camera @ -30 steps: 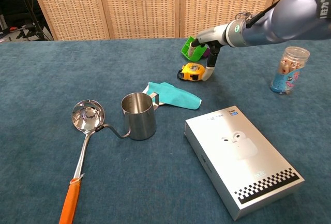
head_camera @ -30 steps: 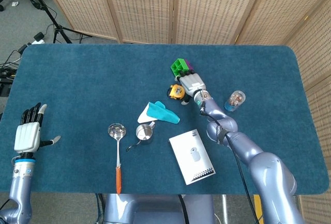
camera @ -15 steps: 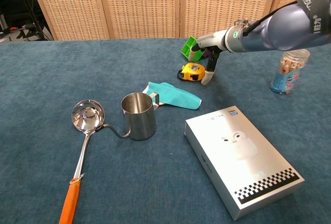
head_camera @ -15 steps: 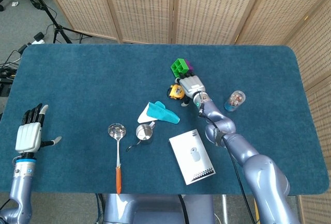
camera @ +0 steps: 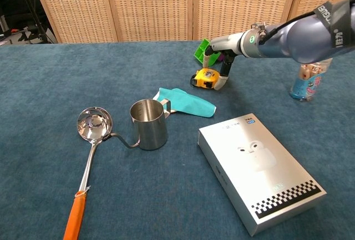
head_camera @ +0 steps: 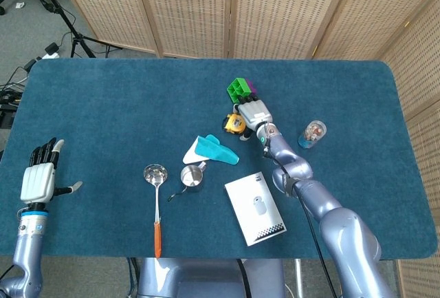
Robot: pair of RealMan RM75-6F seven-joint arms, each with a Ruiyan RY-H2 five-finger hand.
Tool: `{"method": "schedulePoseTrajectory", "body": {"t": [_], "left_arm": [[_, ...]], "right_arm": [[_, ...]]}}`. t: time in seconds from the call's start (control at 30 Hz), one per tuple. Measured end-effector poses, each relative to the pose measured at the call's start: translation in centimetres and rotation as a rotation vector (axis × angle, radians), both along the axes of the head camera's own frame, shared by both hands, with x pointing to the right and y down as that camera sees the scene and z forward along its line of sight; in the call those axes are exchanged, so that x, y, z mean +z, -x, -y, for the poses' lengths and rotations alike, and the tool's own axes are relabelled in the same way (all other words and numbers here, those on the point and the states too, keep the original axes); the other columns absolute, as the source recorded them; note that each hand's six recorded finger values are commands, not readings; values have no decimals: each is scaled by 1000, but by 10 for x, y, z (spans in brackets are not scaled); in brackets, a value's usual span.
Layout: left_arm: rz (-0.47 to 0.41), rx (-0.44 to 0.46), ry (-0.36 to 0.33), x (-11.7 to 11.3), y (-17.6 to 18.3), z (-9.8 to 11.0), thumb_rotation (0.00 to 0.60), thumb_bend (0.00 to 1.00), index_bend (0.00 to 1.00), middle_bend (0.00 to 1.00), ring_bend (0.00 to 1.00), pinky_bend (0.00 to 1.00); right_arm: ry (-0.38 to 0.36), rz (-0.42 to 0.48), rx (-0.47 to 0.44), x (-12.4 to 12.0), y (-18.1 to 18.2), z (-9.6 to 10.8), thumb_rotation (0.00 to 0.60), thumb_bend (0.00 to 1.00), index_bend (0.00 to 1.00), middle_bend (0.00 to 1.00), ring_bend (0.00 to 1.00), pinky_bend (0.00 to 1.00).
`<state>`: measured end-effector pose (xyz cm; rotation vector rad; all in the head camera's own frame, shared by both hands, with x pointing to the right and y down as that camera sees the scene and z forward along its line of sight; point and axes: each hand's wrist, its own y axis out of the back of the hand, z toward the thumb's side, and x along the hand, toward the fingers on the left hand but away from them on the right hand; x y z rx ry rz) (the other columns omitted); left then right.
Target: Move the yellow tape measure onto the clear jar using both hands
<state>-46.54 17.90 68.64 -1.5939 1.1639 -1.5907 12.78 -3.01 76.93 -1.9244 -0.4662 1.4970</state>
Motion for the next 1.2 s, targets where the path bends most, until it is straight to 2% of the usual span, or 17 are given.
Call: {"method": "schedulePoseTrajectory", "body": {"t": [0.37, 0.7, 0.93, 1.2], "left_arm": [[-7, -3, 0, -1, 0, 0, 492, 106, 21, 0, 0, 0], [-15, -6, 7, 1, 0, -1, 492, 107, 21, 0, 0, 0], [-19, -6, 11, 1, -1, -1, 491, 109, 21, 0, 0, 0], [-19, -6, 4, 0, -2, 0, 493, 109, 21, 0, 0, 0]], "right_arm": [[-1, 29, -4, 1, 6, -6, 600, 195, 314, 0, 0, 0], [-9, 18, 8, 3, -2, -7, 600, 226, 416, 0, 0, 0], [-25, 10, 15, 3, -8, -5, 600, 255, 508, 46, 0, 0], [-42, 6, 19, 1, -13, -3, 600, 259, 541, 63, 0, 0]]}}
